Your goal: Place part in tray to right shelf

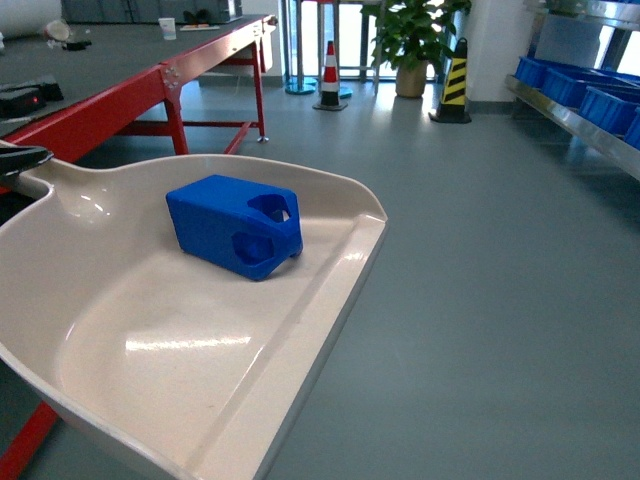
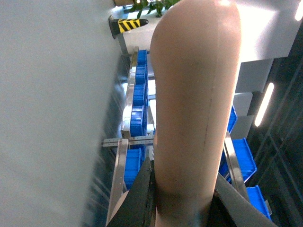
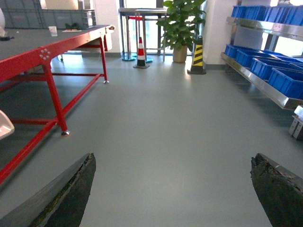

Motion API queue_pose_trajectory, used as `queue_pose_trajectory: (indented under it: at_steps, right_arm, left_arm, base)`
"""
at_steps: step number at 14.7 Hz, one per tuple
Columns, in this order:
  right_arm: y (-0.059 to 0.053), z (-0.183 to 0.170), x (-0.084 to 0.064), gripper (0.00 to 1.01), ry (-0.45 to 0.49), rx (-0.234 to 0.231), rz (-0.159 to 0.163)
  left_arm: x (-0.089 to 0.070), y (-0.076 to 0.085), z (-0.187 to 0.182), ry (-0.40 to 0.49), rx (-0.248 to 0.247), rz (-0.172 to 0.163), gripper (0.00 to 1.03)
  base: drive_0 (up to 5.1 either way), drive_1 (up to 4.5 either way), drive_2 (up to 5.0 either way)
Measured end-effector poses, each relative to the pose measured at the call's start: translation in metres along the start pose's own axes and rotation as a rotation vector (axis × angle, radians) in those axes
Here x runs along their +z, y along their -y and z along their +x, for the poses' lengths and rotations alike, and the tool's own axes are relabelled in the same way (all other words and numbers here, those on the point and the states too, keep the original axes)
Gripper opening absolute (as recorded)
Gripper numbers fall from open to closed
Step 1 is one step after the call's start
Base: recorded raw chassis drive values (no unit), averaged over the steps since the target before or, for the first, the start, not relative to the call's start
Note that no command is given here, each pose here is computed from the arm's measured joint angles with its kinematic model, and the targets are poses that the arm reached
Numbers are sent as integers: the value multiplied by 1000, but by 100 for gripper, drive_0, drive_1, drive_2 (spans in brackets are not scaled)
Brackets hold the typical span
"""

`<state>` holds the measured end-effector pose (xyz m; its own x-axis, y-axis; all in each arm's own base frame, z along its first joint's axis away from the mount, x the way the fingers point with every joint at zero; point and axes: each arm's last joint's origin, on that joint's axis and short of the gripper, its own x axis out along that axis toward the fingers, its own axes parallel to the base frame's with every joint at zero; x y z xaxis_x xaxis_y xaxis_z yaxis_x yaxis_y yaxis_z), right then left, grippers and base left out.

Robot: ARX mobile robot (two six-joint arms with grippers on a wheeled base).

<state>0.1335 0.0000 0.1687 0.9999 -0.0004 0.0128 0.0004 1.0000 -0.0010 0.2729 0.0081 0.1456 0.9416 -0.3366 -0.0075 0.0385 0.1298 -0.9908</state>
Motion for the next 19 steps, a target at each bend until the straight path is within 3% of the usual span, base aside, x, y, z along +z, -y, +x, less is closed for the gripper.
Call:
queue_pose_trajectory:
  at_steps: [19]
  right_arm:
    - [0,0,0,98,-2,0,0]
  left_arm:
    - [0,-1,0,-1,5,-3,18]
  base:
    - [-4,429,-437]
